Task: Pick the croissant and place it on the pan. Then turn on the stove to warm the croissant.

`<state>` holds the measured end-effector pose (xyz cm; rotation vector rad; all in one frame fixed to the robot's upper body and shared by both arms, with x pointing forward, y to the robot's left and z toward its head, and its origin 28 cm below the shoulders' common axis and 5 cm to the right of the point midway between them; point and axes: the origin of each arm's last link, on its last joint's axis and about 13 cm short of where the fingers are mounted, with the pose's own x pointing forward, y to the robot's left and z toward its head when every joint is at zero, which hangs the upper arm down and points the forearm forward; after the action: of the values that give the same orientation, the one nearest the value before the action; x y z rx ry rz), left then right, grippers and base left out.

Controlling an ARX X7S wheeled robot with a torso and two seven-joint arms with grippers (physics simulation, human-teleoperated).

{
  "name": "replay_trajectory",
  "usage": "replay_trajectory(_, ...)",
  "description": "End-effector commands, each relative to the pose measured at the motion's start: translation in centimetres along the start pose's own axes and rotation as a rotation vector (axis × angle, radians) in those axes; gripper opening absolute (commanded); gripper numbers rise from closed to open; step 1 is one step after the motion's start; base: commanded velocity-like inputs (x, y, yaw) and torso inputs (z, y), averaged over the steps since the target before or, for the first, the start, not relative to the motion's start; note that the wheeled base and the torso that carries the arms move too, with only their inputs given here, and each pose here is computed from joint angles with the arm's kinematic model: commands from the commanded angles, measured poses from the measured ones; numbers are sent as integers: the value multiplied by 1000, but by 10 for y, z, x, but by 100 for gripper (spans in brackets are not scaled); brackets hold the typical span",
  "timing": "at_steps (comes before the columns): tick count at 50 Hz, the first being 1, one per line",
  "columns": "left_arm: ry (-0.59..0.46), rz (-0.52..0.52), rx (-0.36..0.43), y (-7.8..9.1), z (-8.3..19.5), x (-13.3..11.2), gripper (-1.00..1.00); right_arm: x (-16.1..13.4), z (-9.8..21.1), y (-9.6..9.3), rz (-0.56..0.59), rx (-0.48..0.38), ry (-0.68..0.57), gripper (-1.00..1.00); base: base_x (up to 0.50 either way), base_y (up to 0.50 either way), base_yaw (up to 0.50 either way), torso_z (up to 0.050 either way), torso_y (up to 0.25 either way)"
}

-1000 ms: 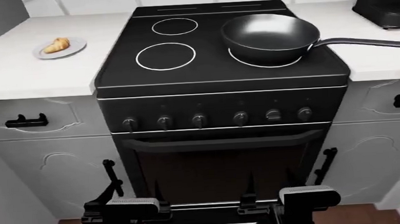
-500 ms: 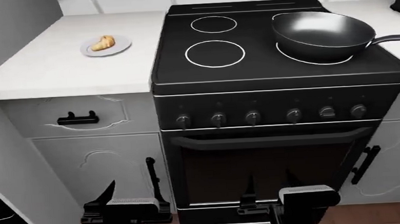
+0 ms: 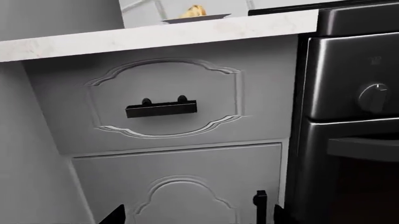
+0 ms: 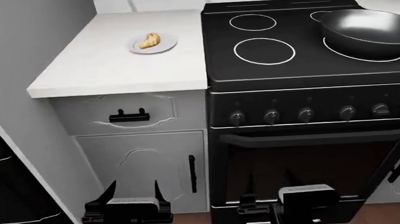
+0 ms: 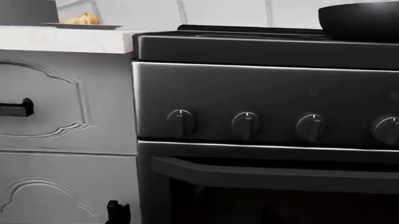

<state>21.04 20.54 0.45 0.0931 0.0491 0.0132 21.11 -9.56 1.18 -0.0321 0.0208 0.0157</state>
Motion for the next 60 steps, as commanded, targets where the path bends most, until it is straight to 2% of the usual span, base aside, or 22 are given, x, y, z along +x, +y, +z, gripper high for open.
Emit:
replay_trajectory(1,0,-9,-5,0,0,-1,100,-1,0,1,4,-6,0,100,0,500,0,0,0)
replay_trajectory(18,0,-6,-10,0,1,-1,100,-1,0,0,2,-2,0,100,0,500,0,0,0)
replay_trajectory(26,-7,-19,-11,0,3,-2,100,-1,0,0,-1,15,-1,100,0,0,0,0,0)
replay_trajectory(47,-9,-16,-23,0,4,-2,100,-1,1,1,13,5,-1,100,0,0,0,50,8)
replay_trajectory(48,-4,7,-13,1,5,-2,100,-1,2,2,14,9,-3,100,0,0,0,50,10)
replay_trajectory(51,61,71,-70,4,16,-4,100,-1,12,8,58,0,4,100,0,0,0,50,3)
replay_trajectory(54,82,11,-20,3,31,-9,100,-3,29,16,109,-14,-9,100,0,0,0,50,0)
replay_trajectory(60,34,-21,-16,8,89,-4,100,-7,84,28,245,-19,-94,100,0,0,0,49,0)
